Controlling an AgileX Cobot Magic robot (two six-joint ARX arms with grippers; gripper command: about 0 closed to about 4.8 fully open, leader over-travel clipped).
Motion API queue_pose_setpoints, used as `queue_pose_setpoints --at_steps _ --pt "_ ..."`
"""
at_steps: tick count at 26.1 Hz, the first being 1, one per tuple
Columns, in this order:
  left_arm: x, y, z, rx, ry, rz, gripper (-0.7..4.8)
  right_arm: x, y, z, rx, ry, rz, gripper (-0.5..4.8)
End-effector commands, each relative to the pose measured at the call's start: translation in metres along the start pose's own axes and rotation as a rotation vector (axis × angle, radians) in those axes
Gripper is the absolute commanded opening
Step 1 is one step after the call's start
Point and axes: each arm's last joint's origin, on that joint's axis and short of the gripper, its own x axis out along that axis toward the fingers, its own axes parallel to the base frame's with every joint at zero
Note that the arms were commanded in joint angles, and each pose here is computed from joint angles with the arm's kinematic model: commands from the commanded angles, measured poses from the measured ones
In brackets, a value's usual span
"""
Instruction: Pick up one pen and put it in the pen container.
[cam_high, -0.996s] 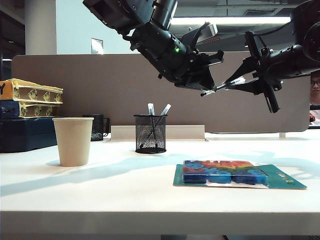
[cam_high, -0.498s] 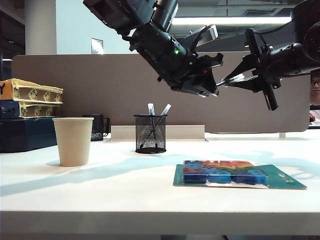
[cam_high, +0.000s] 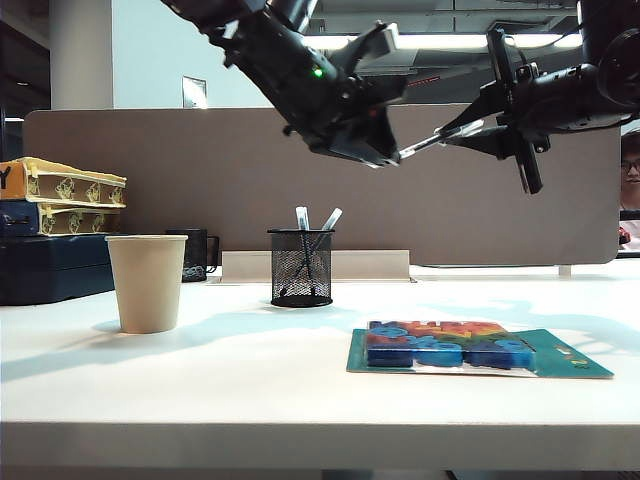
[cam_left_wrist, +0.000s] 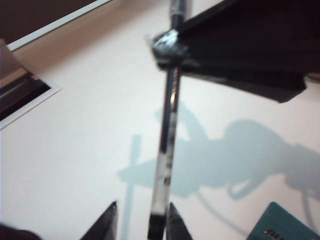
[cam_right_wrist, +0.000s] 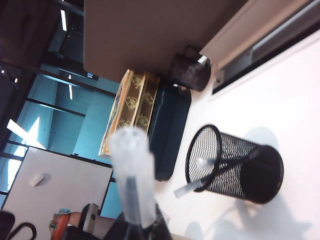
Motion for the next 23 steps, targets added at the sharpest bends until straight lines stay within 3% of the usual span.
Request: queue_pose_setpoints --at_steps 1,16,23 --pt "-0.013 0.007 0.007 -0.002 -0.011 0.016 1.22 0.001 0.011 0.007 -0.064 -0.007 0.036 0.1" --pt "-0.016 0.003 0.003 -0.02 0.035 -0.076 1.22 0.001 0.011 0.007 -0.082 -0.017 0.03 0.1" --pt "-0.017 0.005 -0.003 0.012 0.094 -0.05 1.22 0.003 0.019 0.012 -0.125 -0.021 0.045 0.1"
